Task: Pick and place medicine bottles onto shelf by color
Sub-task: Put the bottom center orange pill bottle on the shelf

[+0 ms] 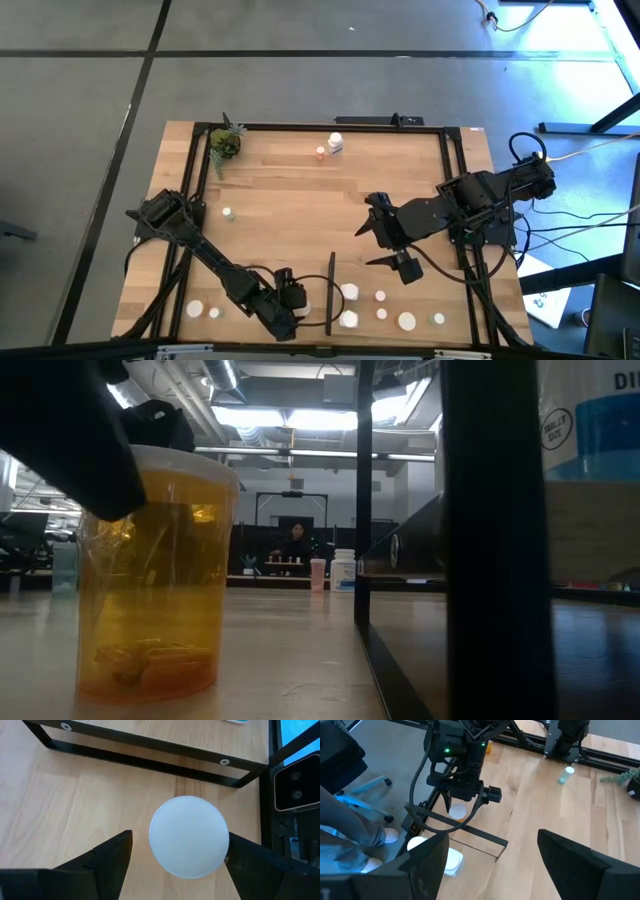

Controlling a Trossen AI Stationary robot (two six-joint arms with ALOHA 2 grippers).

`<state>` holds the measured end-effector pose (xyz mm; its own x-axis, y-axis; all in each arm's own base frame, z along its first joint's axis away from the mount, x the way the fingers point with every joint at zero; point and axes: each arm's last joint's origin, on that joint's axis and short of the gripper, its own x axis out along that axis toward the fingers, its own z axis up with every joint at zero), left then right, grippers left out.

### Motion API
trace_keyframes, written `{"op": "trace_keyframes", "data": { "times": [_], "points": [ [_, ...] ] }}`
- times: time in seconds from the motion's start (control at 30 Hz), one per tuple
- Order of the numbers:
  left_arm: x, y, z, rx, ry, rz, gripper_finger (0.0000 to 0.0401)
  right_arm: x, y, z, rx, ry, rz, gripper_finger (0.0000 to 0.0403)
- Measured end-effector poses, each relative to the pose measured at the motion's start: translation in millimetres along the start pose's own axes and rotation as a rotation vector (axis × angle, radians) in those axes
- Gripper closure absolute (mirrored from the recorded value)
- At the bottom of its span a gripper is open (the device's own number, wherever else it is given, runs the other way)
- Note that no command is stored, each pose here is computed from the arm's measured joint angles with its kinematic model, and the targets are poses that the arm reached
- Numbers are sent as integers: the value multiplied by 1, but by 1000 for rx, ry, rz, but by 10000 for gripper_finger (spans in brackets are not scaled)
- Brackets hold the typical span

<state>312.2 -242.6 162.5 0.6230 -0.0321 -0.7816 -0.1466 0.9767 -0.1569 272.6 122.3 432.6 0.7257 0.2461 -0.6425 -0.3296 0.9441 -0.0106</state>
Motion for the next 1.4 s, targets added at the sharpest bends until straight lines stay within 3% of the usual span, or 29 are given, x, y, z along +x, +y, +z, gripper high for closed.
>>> {"op": "trace_keyframes", "data": {
  "times": [0.2, 0.63, 1.17, 1.4],
  "points": [
    [0, 1, 1, -1, -1, 2, 126, 0, 0, 0, 0, -1, -13, 97],
    [0, 2, 0, 5, 10, 13, 215, 0, -5, 0, 35, -2, -44, 97],
    [-22, 19, 5, 23, 113, 75, 221, 0, -5, 0, 39, -2, -45, 97],
    [-37, 34, 20, -10, 118, 94, 222, 0, -5, 0, 40, -5, -45, 97]
  ]
}}
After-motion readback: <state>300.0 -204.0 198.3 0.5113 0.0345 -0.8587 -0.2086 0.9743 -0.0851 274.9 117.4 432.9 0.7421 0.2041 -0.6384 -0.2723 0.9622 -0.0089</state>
